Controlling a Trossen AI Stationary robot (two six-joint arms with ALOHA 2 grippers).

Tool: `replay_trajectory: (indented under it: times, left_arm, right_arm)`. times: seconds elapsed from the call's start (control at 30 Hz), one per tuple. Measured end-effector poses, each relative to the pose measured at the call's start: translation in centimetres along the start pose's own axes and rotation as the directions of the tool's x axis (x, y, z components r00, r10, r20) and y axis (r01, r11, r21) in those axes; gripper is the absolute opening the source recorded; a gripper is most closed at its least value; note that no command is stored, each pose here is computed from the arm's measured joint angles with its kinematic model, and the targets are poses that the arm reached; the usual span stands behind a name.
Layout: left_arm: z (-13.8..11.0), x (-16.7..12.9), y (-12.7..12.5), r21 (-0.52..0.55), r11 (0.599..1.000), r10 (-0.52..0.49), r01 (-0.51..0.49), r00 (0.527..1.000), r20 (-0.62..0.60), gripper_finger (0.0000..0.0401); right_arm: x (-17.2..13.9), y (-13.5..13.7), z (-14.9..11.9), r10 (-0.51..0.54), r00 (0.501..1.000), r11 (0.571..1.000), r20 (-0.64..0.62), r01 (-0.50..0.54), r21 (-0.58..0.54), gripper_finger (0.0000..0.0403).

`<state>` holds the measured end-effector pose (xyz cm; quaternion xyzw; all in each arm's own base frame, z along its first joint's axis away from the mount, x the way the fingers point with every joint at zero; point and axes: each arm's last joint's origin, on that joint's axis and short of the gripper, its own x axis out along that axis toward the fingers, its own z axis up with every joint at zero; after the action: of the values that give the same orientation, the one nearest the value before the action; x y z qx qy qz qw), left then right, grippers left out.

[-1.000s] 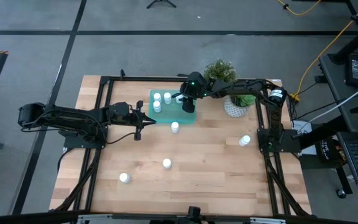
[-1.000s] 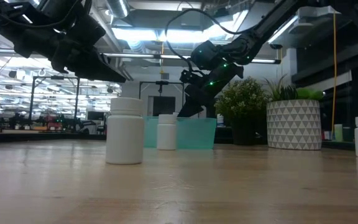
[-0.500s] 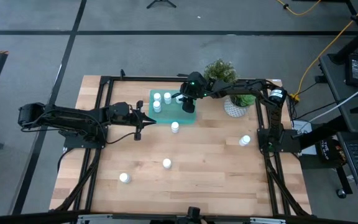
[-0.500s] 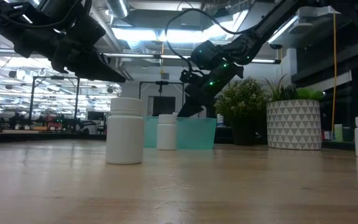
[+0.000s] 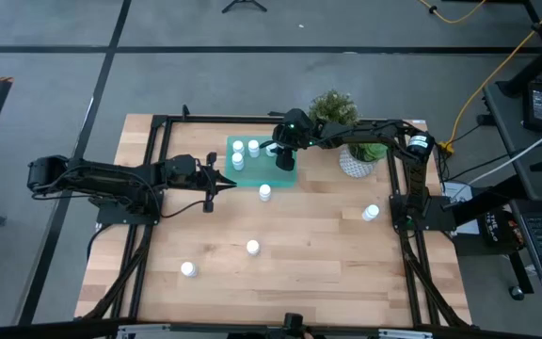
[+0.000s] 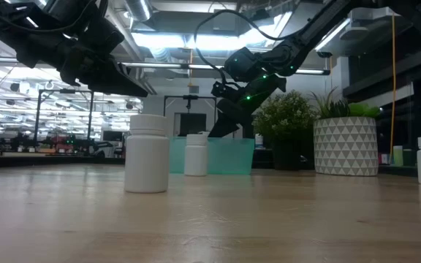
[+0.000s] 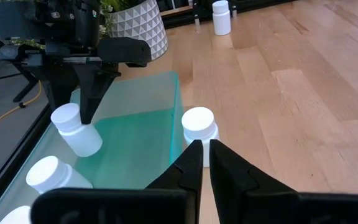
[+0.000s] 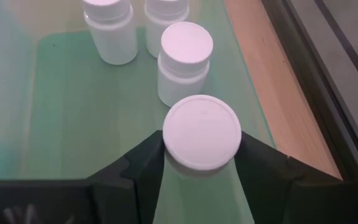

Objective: Pick and place pill bottles into a basket
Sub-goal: Put the white pill bottle into the green bin

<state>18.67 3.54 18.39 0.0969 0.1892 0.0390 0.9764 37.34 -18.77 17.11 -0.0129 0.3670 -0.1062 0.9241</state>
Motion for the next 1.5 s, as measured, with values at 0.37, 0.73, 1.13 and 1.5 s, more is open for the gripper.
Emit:
replay_trajectory:
  times: [0.37,0.73,1.13,1.5]
  left_arm:
    - [0.0,0.0,0.0,0.0,1.0,0.0,0.0,1.0,0.0,0.0016]
    - [0.0,0.0,0.0,0.0,1.0,0.0,0.0,1.0,0.0,0.0019]
    - [0.0,0.0,0.0,0.0,1.0,0.0,0.0,1.0,0.0,0.002]
    - [0.0,0.0,0.0,0.0,1.0,0.0,0.0,1.0,0.0,0.002]
  right_arm:
    - [0.0,-0.01,0.0,-0.001,1.0,1.0,0.001,0.001,0.0,0.0162]
    - [0.0,-0.03,0.09,-0.003,1.0,1.0,0.01,0.003,-0.002,0.0199]
    - [0.0,-0.01,0.09,-0.003,1.0,1.0,0.01,0.002,0.004,0.0197]
    - [0.0,0.13,0.15,0.033,0.999,0.998,0.021,-0.034,0.055,0.0197]
